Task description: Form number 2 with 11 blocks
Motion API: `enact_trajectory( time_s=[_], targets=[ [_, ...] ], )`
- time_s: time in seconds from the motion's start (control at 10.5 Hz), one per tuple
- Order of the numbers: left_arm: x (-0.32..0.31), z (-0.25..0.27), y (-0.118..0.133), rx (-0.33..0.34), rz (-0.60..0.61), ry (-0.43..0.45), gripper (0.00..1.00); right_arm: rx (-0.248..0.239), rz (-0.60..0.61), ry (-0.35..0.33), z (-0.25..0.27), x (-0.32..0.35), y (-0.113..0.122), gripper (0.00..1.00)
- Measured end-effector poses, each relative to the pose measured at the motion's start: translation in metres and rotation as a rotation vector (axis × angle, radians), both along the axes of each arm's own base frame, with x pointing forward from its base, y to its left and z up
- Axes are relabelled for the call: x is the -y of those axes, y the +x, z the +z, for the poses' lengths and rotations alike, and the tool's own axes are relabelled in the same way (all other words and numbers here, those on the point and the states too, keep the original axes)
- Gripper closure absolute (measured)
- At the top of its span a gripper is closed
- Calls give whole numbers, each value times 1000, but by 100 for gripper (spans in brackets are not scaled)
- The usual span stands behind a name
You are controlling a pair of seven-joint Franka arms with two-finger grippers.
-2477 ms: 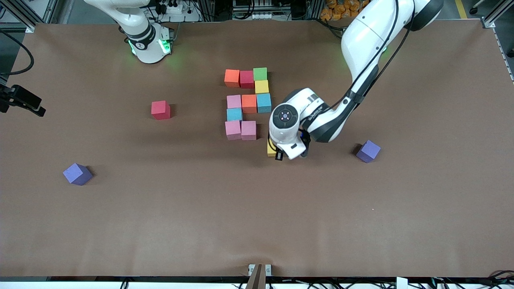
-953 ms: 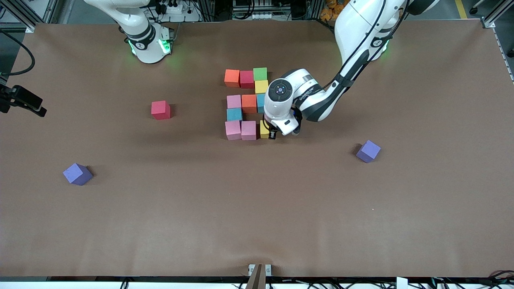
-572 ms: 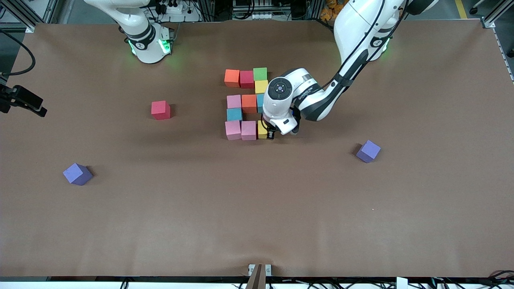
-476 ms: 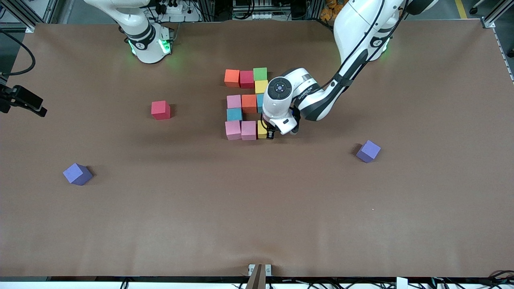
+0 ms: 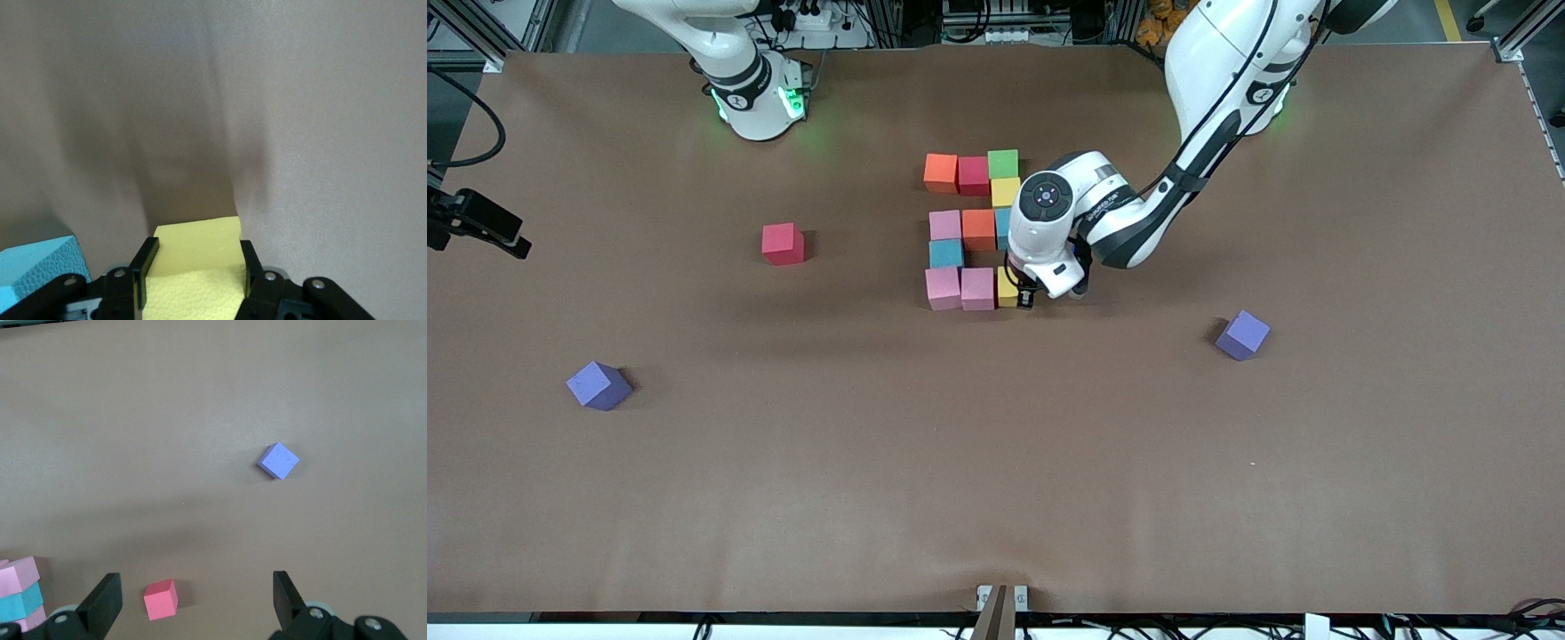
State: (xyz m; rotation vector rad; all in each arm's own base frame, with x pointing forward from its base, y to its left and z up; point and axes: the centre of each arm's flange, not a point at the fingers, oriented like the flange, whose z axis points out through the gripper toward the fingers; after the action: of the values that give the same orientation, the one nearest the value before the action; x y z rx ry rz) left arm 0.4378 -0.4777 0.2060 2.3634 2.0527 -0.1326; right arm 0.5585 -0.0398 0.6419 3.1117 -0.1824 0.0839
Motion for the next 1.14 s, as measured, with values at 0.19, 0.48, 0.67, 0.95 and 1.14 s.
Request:
enact_trajectory(
  time_s=[0.19, 0.48, 0.67, 0.95, 1.14],
  targets=[
    [0, 0, 2, 1, 5, -1, 46, 0, 1, 0, 0, 0, 0, 0],
    [0, 0, 5, 4, 10, -3, 43, 0, 1, 0, 0, -1, 0, 0],
    [-1, 0, 7, 4, 13, -3, 20, 0, 1, 0, 0, -1, 0, 0],
    [0, 2, 8, 8, 15, -5, 0, 0, 1, 0, 0, -1, 0, 0],
    [-1, 5, 9, 2, 13, 9, 0, 0, 1, 0, 0, -1, 0, 0]
  ],
)
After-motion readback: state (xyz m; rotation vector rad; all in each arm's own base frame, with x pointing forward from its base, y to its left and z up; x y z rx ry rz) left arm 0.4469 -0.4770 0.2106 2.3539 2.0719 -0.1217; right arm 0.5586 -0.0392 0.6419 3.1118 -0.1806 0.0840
